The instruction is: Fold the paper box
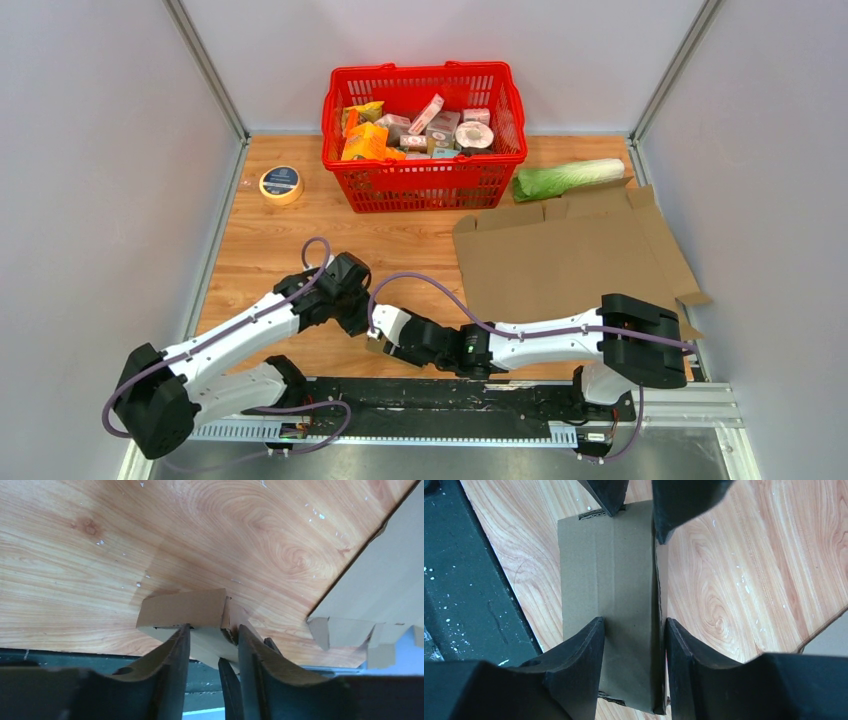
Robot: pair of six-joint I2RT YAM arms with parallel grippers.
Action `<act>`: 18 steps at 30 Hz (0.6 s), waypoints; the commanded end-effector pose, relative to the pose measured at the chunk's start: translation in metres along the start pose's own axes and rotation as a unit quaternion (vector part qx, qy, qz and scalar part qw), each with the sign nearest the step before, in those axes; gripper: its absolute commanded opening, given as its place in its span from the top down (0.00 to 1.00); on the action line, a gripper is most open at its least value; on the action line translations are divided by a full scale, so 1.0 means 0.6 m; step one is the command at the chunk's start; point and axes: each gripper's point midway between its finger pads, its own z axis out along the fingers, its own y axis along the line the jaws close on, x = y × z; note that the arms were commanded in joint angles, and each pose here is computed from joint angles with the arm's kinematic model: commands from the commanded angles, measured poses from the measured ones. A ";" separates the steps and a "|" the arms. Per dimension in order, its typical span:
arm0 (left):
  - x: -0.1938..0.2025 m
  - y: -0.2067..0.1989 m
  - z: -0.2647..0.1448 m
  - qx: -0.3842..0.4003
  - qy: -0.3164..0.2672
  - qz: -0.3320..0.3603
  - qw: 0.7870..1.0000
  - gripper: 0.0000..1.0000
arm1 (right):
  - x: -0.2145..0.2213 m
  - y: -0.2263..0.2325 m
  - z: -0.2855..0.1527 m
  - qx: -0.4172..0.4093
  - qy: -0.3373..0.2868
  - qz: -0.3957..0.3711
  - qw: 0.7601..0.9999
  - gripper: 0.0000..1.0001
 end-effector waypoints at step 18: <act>0.006 0.039 0.030 0.041 -0.013 -0.014 0.999 0.81 | 0.019 -0.020 -0.118 -0.174 0.047 0.363 0.914 0.05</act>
